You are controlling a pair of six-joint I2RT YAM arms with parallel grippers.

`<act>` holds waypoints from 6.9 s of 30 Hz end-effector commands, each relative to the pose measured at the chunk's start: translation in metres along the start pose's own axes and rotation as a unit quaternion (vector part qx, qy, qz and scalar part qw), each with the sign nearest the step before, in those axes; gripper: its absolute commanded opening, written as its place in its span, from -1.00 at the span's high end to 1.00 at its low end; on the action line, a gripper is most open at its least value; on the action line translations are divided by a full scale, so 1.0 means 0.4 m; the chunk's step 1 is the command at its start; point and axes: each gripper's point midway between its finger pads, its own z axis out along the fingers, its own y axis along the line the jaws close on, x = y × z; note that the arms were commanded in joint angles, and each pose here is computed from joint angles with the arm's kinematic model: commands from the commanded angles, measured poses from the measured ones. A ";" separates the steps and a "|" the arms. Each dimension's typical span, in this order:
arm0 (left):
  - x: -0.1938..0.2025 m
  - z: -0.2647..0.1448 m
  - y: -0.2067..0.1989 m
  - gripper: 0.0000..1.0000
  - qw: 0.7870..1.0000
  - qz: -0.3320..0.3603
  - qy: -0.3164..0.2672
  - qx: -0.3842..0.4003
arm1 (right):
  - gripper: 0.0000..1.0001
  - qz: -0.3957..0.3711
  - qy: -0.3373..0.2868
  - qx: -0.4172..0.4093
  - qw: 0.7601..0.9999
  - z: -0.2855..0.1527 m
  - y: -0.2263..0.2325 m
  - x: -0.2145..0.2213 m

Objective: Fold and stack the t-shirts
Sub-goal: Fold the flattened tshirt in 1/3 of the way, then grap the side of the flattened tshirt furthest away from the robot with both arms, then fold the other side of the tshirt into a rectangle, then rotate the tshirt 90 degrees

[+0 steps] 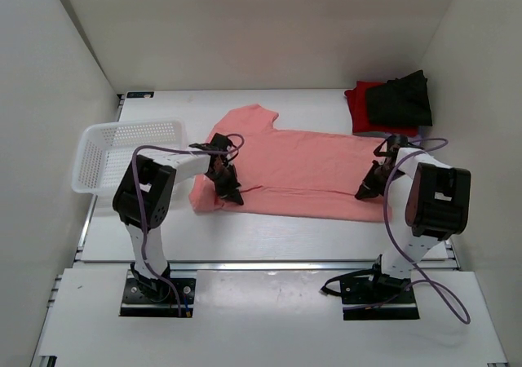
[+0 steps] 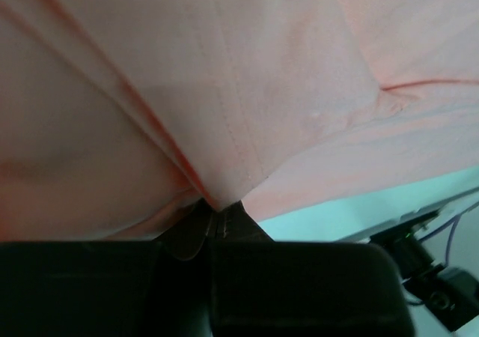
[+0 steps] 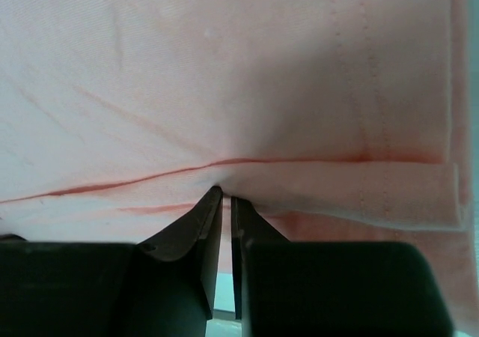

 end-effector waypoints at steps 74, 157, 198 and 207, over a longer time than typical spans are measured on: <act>-0.705 0.020 -0.150 1.00 0.970 0.107 -0.217 0.028 | 0.29 0.068 -0.181 0.045 0.980 -0.115 -0.025 -0.492; -0.089 -0.276 0.084 0.55 0.988 0.038 -0.137 0.067 | 0.61 0.036 -0.100 0.169 0.980 -0.156 -0.262 -0.176; -0.450 0.059 -0.124 0.97 0.992 -0.011 -0.127 -0.007 | 1.00 0.035 0.041 0.059 0.997 0.024 0.030 0.242; -0.643 0.091 -0.215 1.00 0.988 0.002 -0.149 0.052 | 1.00 -0.028 0.062 0.034 0.997 0.069 0.138 0.444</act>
